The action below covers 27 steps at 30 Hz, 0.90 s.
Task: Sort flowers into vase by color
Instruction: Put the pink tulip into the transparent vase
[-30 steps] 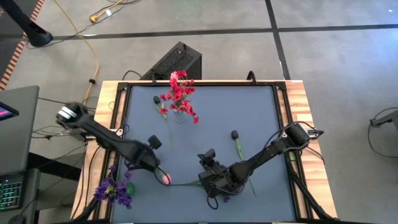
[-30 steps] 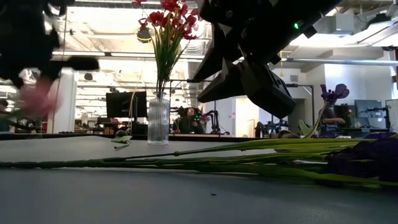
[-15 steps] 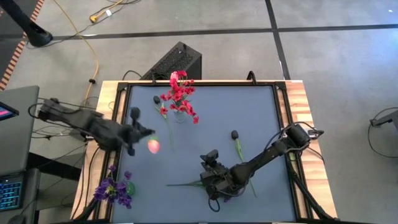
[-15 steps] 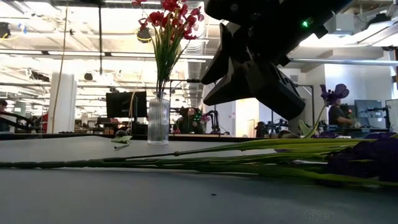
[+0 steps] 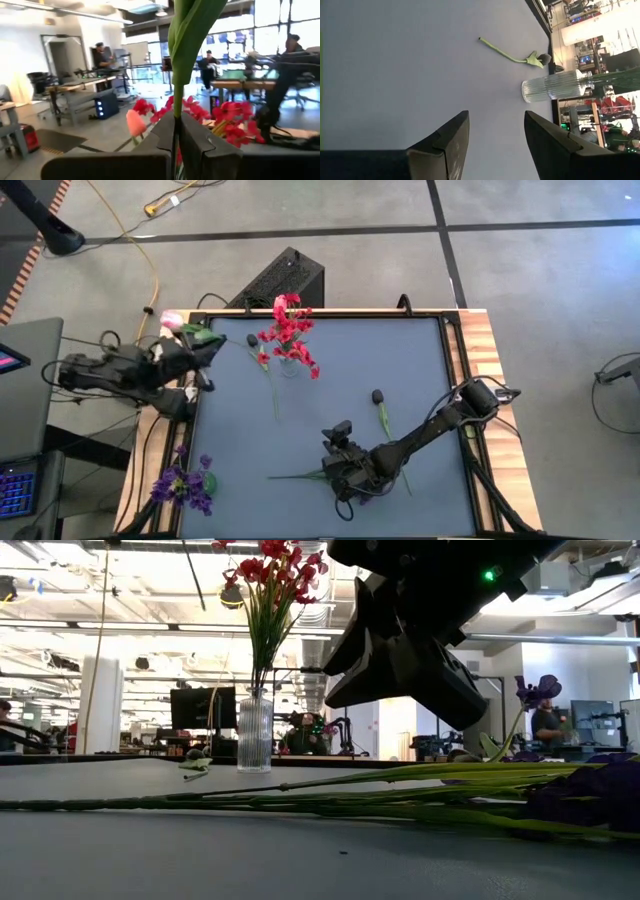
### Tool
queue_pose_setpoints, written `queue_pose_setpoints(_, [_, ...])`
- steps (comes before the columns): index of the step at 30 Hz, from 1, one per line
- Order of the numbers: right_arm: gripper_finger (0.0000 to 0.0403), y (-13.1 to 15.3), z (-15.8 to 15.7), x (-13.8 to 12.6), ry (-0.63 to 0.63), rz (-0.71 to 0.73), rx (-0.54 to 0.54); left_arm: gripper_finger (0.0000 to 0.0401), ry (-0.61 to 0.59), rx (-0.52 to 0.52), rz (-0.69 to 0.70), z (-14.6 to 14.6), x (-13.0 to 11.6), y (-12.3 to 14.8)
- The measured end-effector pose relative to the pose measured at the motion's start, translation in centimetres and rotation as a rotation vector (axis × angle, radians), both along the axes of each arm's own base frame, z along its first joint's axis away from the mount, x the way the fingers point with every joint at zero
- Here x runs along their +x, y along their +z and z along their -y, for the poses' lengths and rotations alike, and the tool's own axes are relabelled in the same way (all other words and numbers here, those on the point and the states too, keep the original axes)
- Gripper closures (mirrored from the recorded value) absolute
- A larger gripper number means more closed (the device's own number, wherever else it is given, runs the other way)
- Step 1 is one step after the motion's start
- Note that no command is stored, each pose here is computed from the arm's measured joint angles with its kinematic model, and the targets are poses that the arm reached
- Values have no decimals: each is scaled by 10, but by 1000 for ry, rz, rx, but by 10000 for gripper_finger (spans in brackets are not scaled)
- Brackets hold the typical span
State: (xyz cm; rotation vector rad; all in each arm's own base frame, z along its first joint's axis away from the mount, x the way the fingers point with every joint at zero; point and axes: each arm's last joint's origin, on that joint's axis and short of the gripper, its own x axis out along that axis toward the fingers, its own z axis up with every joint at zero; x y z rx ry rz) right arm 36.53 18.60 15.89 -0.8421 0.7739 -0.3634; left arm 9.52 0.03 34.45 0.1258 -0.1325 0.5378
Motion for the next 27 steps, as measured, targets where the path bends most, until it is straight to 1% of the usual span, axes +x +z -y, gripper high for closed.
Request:
queue_pose_setpoints(3, [188, 0, 0, 0, -2, 4, 18, 401, 27, -3, 53, -3, 9, -18])
queue_pose_setpoints(7, [188, 0, -1, 0, 6, 0, 26, 401, 84, 1, 156, -10, 14, -35])
queue_pose_setpoints(10, [188, -1, -3, -1, 10, -2, 25, 401, 106, -10, 180, -15, 17, -46])
queue_pose_setpoints(14, [188, -1, -5, -3, 16, -7, 22, 401, 71, -48, 175, -21, 22, -60])
queue_pose_setpoints(17, [188, -1, -4, -3, 15, -7, 22, 401, 56, -72, 165, -26, 27, -65])
queue_pose_setpoints(20, [188, -1, -4, -2, 13, -6, 22, 401, 57, -95, 121, -32, 37, -72])
queue_pose_setpoints(22, [188, -1, -4, -2, 11, -4, 25, 401, 35, -112, 96, -35, 44, -77])
queue_pose_setpoints(25, [188, -1, -4, -2, 3, 5, 36, 401, -17, -130, 95, -38, 52, -80])
queue_pose_setpoints(27, [188, -1, -4, -3, 1, 4, 37, 401, -17, -129, 93, -40, 57, -81])
